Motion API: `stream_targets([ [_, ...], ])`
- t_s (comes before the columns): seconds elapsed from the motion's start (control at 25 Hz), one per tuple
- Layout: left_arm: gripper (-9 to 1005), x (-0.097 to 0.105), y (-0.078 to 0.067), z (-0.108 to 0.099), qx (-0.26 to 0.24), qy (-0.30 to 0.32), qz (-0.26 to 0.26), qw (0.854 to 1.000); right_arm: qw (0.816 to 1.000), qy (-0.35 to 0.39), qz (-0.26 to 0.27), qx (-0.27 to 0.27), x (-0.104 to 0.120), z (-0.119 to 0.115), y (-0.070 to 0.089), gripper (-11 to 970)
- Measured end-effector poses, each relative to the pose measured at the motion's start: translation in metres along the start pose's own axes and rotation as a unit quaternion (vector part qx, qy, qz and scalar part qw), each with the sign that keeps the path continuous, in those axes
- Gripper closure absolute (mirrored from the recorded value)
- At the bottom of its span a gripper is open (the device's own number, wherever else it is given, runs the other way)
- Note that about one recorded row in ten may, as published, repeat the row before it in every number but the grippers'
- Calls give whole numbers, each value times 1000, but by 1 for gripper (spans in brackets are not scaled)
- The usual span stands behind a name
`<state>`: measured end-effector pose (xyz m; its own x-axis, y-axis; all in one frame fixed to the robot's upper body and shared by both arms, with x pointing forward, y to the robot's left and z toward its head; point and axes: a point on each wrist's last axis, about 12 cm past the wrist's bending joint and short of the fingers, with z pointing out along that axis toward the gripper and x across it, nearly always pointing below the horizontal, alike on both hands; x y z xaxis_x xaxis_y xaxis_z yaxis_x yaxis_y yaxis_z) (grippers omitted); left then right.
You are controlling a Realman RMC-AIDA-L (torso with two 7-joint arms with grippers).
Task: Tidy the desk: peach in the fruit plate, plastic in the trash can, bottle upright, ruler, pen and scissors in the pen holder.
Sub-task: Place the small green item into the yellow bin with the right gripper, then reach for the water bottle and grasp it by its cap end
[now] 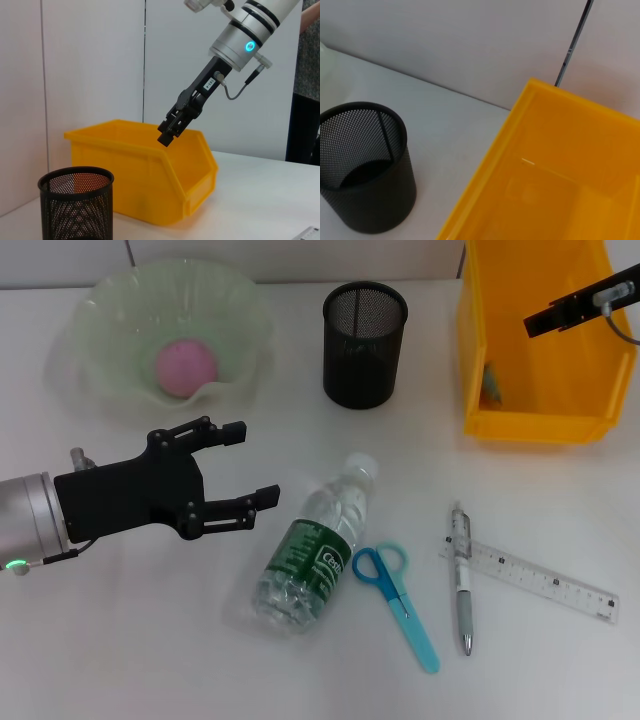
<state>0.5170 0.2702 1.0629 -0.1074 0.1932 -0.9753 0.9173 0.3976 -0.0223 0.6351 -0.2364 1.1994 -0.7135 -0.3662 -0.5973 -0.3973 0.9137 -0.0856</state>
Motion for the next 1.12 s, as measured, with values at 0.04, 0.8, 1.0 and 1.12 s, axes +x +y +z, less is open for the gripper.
stream_targets([
  [0.04, 125, 0, 0, 0, 0, 0, 0, 1000, 1000, -2, 1, 1, 0, 0, 0, 392],
  [0.8, 124, -4, -1, -10, -15, -37, -9, 999, 933, -258, -85, -236, 90, -57, 39, 201],
  [1.0, 124, -13, -2, -13, -5, -67, -38, 997, 906, -269, -114, -305, 140, -46, 49, 200],
  [1.12, 124, -25, 1, -11, 10, -82, -62, 995, 896, -258, -123, -339, 168, -35, 51, 200],
])
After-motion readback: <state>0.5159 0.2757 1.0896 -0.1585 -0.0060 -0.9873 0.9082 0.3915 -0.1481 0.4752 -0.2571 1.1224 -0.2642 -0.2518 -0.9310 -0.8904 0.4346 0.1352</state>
